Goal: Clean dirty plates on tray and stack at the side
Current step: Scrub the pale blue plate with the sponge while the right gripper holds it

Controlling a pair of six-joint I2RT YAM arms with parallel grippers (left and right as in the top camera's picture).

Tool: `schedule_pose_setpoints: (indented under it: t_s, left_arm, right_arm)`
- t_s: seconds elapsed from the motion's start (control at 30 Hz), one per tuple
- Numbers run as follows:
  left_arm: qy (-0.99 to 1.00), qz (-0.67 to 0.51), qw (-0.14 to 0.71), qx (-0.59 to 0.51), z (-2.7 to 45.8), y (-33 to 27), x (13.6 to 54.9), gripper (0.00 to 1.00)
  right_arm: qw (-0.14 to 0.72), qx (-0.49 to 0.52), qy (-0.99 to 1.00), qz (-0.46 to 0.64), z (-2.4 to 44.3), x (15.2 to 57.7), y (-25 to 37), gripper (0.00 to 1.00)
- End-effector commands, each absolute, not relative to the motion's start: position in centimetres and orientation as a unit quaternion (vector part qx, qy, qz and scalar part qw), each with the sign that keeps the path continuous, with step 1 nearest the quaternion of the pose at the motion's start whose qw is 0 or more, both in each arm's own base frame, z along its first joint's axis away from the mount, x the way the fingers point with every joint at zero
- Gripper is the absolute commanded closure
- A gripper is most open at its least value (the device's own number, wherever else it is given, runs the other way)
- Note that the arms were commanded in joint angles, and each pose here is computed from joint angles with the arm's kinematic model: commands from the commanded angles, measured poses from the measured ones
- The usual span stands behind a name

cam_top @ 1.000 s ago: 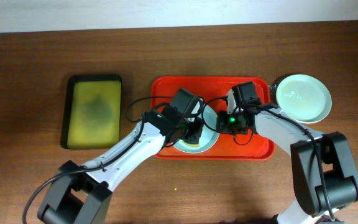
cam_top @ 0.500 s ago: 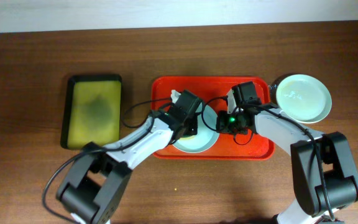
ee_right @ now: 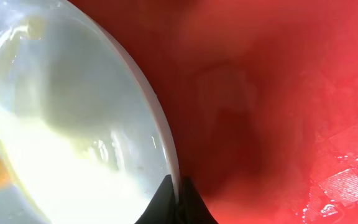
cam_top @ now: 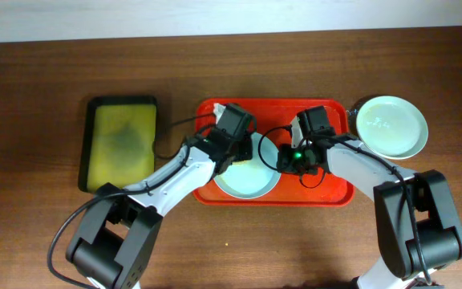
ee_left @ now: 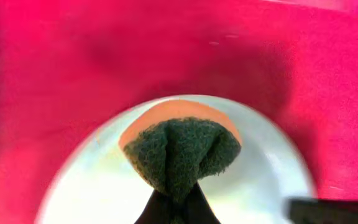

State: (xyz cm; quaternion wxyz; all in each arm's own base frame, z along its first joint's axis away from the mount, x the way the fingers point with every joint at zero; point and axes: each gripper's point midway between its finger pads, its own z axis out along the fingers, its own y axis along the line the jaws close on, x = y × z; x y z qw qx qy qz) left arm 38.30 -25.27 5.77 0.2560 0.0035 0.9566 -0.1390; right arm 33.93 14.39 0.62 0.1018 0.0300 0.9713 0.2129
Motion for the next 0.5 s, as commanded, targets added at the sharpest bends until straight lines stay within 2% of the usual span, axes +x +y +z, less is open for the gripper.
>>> schedule_pose_setpoints:
  t_s: [0.0,0.13,0.33,0.47]
  left_arm:
    - [0.958,-0.2,0.205,0.017,4.2,-28.3,36.6,1.0]
    - [0.964,-0.182,0.19,0.02,2.6,-27.8,36.2,1.0]
    - [0.964,0.078,0.253,-0.006,2.0,-17.8,37.8,1.0]
    - [0.968,-0.043,0.247,0.006,5.2,-21.2,38.2,1.0]
  right_arm:
    - [0.095,0.034,0.975,0.198,-0.1,33.6,13.8,0.96]
    - [0.092,0.035,0.975,0.197,-0.1,33.4,13.7,0.96]
    - [0.09,0.035,0.976,0.196,-0.2,33.3,13.7,0.96]
    - [0.09,0.035,0.976,0.197,-0.2,33.3,13.7,0.96]
